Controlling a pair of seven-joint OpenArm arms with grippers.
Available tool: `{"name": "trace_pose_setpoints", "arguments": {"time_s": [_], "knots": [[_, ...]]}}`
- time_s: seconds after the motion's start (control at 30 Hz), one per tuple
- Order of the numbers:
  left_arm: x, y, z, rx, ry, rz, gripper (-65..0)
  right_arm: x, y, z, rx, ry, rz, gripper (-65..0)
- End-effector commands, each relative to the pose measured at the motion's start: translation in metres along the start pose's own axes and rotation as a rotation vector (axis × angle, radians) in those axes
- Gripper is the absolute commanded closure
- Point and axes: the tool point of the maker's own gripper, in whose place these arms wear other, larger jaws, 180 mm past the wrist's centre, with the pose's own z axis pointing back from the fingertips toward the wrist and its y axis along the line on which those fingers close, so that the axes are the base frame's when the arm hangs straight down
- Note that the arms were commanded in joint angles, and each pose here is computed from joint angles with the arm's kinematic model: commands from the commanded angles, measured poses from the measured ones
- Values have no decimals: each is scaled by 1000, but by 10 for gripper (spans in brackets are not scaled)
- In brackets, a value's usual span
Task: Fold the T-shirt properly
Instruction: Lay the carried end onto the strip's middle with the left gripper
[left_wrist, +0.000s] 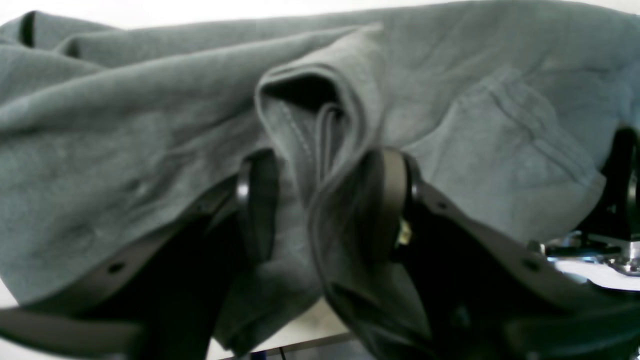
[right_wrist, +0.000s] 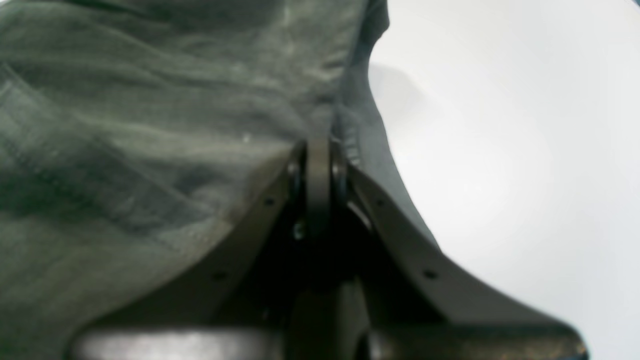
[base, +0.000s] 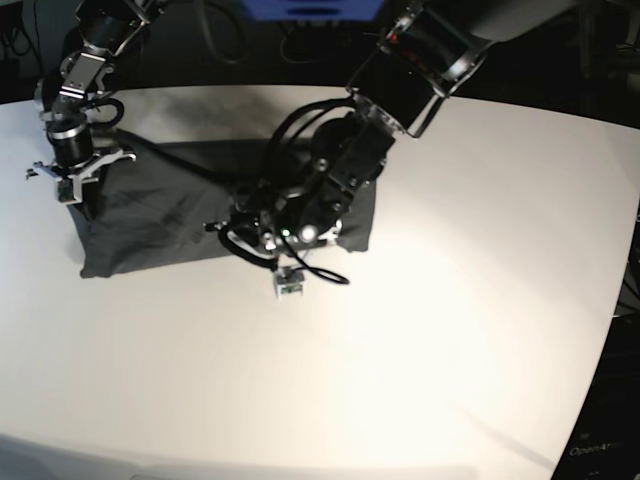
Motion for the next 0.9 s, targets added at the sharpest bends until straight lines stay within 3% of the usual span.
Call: {"name": "trace_pose_setpoints", "arguments": {"time_s": [0.0, 0.13, 0.27, 0.57, 0.67, 0.77, 0.87], "knots": [[19, -19, 14, -58, -65, -5, -270, -77, 36, 21, 132, 357, 68, -15], [22, -50, 36, -196, -110, -11, -270, -77, 39, 21, 135, 355, 64, -15], [29, -63, 51, -261, -155, -9, -270, -77, 40, 21, 136, 355, 62, -15], [21, -65, 51, -275, -131, -2, -268, -77, 40, 21, 136, 355, 62, -15], [6, -52, 45, -251, -69, -6, -265, -77, 40, 21, 136, 355, 62, -15], [-5, -33, 42, -223, -28, -9, -197, -77, 39, 21, 135, 355, 64, -15], [-12, -19, 50, -226, -36, -10, -62, -77, 40, 21, 136, 355, 62, -15]]}}
